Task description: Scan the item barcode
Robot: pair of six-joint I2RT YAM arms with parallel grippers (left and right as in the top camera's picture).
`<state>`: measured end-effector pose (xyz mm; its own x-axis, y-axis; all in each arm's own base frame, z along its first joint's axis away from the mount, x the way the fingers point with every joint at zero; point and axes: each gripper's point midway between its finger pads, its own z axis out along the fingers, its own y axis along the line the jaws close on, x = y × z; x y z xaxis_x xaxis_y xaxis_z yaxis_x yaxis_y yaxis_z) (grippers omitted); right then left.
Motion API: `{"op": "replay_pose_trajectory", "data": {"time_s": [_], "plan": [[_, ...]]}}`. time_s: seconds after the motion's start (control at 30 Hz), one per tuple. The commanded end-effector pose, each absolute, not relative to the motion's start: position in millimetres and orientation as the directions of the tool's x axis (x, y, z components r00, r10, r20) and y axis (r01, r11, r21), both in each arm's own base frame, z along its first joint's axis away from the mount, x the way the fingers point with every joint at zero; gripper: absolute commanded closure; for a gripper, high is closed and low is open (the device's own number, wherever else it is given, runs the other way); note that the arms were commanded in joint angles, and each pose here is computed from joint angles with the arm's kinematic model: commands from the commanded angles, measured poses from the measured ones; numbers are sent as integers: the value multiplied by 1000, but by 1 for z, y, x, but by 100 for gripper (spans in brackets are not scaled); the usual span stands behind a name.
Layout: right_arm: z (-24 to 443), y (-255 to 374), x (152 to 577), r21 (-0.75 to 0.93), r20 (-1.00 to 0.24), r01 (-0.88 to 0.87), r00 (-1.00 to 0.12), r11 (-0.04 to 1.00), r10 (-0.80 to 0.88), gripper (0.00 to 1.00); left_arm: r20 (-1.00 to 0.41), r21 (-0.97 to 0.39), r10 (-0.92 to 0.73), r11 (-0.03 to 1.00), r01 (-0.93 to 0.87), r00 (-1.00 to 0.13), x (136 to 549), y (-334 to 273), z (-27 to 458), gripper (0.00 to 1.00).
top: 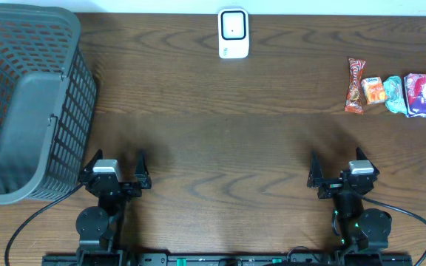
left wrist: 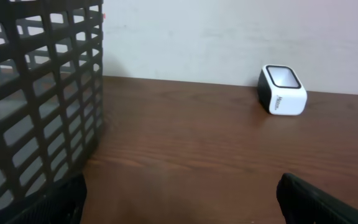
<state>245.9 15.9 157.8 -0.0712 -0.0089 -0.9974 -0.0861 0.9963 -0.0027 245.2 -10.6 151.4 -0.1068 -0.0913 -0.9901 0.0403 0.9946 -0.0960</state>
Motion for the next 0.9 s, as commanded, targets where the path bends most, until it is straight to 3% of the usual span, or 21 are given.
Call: {"op": "replay_pose_trajectory", "data": {"time_s": [0.0, 0.4, 0.87], "plan": [[158, 13, 246, 11, -997, -73, -72, 997, 6, 1, -983, -108, -102, 994, 32, -153, 244, -10, 138, 2], [158, 13, 246, 11, -997, -73, -72, 997, 6, 1, -983, -103, -96, 994, 38, -154, 244, -11, 138, 2], [158, 13, 246, 11, -997, -73, -72, 997, 6, 1, -989, -6, 3, 998, 59, -149, 244, -12, 138, 2]]}}
